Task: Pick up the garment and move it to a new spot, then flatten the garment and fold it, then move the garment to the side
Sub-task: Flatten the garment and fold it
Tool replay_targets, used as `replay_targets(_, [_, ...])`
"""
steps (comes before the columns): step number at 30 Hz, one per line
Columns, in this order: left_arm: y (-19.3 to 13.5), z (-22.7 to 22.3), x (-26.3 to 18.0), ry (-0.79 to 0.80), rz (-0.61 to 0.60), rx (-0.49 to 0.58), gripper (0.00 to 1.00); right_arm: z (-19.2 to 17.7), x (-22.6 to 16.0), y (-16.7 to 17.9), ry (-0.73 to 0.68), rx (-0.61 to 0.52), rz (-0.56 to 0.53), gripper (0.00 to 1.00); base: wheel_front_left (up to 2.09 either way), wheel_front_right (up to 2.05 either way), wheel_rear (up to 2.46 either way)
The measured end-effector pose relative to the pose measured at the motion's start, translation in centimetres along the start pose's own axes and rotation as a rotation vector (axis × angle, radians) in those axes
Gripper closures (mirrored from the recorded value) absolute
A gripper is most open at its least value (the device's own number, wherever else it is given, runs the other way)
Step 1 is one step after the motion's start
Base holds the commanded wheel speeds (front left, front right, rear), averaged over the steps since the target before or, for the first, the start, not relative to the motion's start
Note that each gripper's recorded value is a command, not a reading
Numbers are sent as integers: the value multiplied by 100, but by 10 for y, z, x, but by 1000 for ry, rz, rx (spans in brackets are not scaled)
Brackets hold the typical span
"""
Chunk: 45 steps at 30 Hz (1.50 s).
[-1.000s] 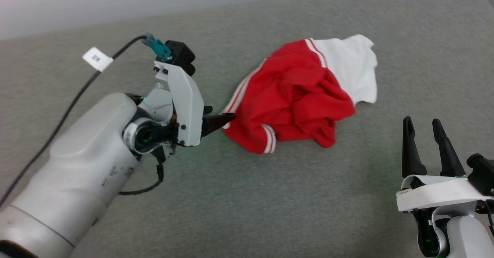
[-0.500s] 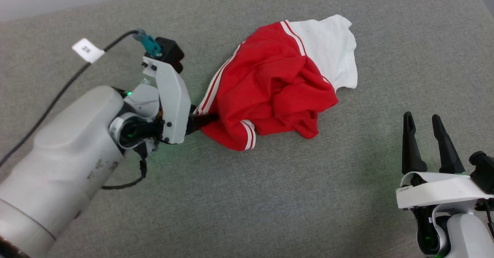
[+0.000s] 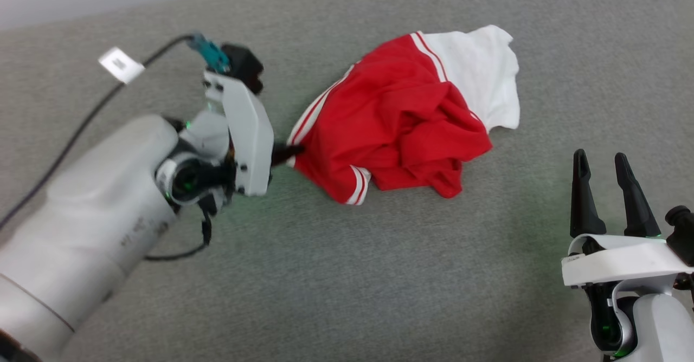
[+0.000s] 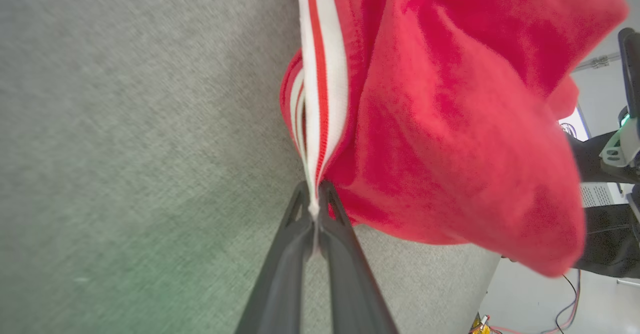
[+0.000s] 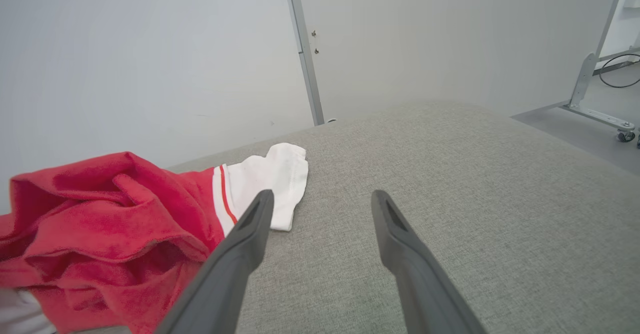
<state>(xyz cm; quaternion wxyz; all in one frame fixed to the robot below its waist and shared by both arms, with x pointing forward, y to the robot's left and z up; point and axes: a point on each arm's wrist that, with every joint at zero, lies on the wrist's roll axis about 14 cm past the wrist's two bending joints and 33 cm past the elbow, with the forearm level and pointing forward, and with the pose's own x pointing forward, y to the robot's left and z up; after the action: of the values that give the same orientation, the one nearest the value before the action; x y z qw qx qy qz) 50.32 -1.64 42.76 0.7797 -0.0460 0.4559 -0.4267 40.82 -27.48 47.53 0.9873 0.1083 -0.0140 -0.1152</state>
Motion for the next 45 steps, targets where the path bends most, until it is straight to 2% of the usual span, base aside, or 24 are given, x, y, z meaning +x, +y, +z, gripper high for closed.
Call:
replay_targets(5, [4,36,-34,-143,30,26,100,-4,0,9,7,4,24,0,0,0,0])
replay_targets(14, [28,74,-120,-362,176,103,100,-8,8,43,10,20,115,0,0,0,0])
replay_targets(18, [19,95,-134,-458,201,171,100,-8,13,59,7,31,156,0,0,0,0])
replay_targets(25, [-20,128,-98,-500,139,270,100,-6,22,82,0,70,217,0,0,0,0])
replay_targets(30, [-68,144,-44,-524,15,279,100,-9,18,63,15,99,163,0,0,0,0])
replay_targets(34, [-114,118,16,-435,-115,295,100,-15,11,41,36,105,101,0,0,0,0])
replay_targets(38, [-151,95,52,-409,-241,226,100,-20,5,24,52,91,54,0,0,0,0])
replay_targets(41, [-156,79,71,-359,-246,276,100,-23,4,20,62,89,44,0,0,0,0])
replay_targets(43, [-150,68,81,-328,-237,262,100,-21,6,19,57,83,43,0,0,0,0])
replay_targets(44, [-147,64,84,-314,-229,259,84,-20,6,18,54,81,41,0,0,0,0])
replay_targets(45, [-145,62,86,-307,-224,264,54,-20,6,17,54,79,38,0,0,0,0])
